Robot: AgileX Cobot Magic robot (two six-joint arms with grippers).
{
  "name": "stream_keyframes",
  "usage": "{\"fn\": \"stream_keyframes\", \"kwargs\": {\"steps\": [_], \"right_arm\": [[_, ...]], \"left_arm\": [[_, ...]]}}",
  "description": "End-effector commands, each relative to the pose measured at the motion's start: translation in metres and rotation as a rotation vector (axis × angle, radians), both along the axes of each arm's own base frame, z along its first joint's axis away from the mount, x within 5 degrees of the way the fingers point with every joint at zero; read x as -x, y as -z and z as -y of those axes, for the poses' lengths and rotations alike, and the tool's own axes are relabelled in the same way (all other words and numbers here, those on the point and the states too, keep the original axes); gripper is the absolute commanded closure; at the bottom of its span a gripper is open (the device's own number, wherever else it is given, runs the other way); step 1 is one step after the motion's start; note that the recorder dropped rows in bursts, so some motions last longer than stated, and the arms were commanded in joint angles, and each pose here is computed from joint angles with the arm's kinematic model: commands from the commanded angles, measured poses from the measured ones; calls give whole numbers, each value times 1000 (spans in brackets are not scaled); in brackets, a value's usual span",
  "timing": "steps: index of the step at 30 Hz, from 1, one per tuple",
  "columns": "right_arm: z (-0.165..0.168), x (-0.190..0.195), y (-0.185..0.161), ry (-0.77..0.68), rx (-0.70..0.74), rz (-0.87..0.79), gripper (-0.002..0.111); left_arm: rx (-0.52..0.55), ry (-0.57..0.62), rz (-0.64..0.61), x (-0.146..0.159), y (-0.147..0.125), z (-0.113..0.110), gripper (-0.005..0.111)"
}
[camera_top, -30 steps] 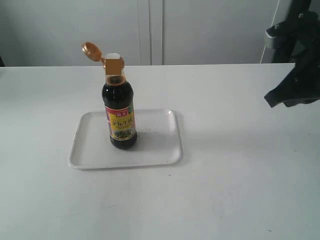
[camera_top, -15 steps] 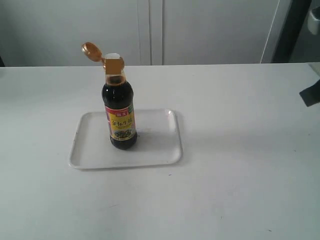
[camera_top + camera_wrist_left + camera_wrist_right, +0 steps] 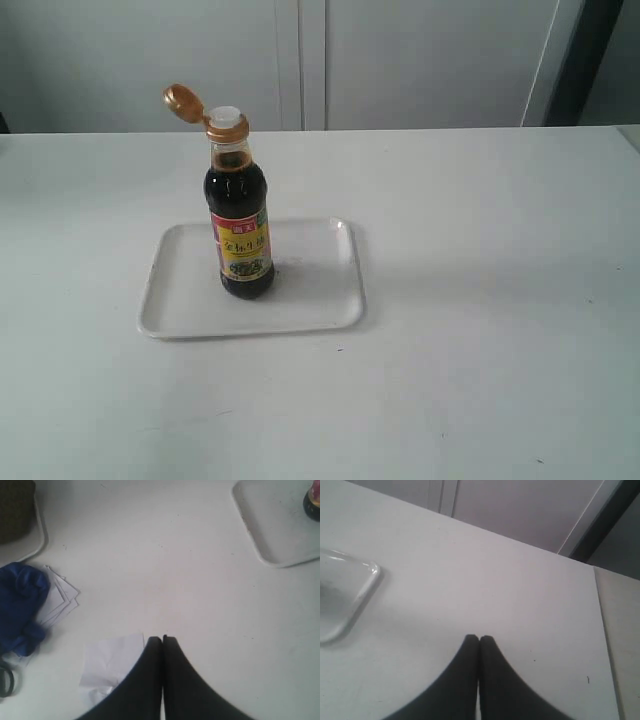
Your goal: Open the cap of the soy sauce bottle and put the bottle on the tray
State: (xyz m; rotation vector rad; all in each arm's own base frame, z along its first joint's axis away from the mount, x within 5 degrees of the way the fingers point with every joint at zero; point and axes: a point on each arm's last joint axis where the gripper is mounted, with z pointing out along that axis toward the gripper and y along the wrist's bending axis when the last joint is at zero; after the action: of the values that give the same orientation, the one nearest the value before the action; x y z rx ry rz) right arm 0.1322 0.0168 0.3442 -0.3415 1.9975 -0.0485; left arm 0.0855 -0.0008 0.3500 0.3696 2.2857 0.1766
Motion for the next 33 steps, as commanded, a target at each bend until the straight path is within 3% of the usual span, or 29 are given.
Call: {"fn": "stream_keyframes", "kwargs": {"steps": [1, 5, 16, 27, 33], "right_arm": [[-1, 9, 8, 0, -51, 29, 108], [-1, 18, 14, -3, -76, 58, 108], [3, 45, 38, 4, -112, 243, 108], [6, 66, 51, 13, -186, 432, 108], [7, 69, 51, 9, -167, 463, 108]], "left_arm": [[49, 7, -12, 12, 22, 2, 107], [94, 25, 18, 23, 35, 5, 107], [106, 55, 294, 47, 55, 4, 107], [203, 76, 562, 60, 73, 7, 107], [210, 76, 593, 61, 74, 7, 107]]}}
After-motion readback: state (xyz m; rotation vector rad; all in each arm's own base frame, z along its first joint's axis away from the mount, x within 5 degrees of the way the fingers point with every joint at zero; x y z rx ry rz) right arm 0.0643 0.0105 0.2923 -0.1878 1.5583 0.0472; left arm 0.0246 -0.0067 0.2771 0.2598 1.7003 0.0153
